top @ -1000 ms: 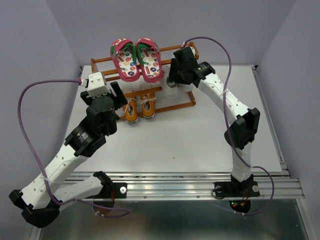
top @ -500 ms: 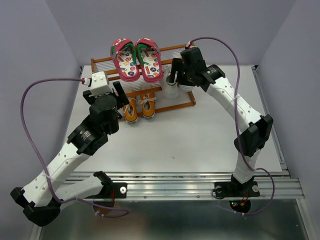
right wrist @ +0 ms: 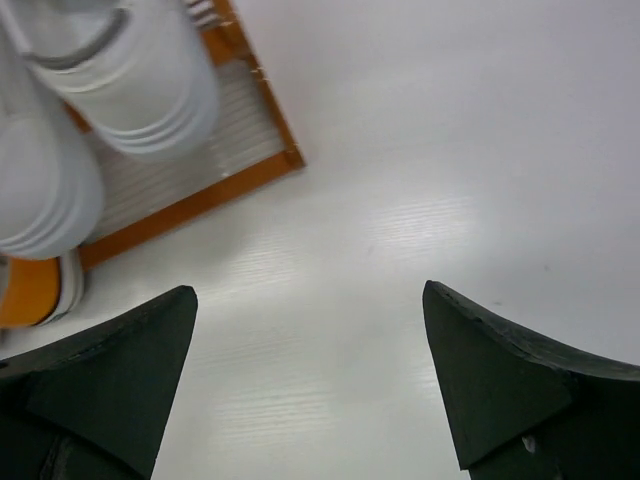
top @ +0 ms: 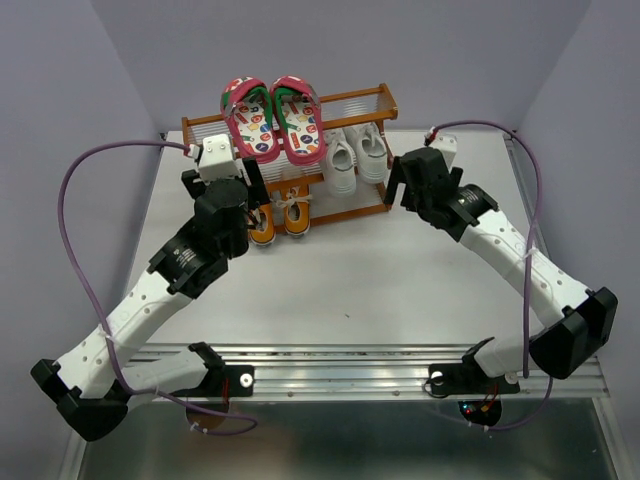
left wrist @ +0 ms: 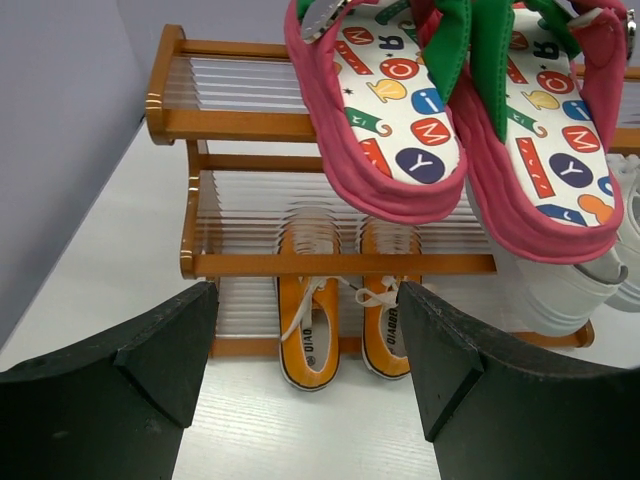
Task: Place and organize the shoes onto the shoe shelf
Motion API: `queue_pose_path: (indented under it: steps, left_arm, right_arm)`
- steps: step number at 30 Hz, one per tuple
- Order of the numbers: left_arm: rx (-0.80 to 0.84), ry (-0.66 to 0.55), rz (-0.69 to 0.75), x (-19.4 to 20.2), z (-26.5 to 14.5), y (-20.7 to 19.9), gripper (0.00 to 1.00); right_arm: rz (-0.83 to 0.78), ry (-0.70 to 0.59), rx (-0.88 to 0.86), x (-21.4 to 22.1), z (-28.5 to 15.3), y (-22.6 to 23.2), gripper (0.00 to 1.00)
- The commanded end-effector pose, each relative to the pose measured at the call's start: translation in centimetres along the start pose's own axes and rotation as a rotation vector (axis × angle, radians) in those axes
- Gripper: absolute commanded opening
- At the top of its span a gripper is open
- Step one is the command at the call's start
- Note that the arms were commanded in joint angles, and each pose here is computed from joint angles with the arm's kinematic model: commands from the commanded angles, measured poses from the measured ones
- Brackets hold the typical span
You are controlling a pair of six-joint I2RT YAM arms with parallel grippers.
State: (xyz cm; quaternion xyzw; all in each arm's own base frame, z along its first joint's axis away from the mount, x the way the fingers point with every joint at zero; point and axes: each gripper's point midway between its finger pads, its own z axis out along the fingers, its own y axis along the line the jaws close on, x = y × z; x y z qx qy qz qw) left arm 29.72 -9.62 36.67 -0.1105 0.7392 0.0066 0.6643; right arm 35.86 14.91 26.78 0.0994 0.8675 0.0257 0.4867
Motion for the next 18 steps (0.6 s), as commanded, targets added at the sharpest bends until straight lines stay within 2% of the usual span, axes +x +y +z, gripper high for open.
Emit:
queue_pose_path:
  steps: [1, 10, 18]
  left_arm:
    - [0.062, -0.048, -0.045, -2.9, -0.1, -1.5, 0.83]
    - [0.122, -0.080, -0.077, -5.3, 0.1, -3.3, 0.83]
    - [0.141, -0.086, -0.080, -6.1, 0.2, -4.0, 0.83]
  right_arm:
    - [0.109, -0.139, 0.247, -1.1, -1.0, -5.3, 1.00]
    - [0.289, -0.227, 0.303, 0.3, -3.7, -9.3, 1.00]
    - [0.316, -0.231, 0.333, 2.3, -4.1, -11.0, 1.00]
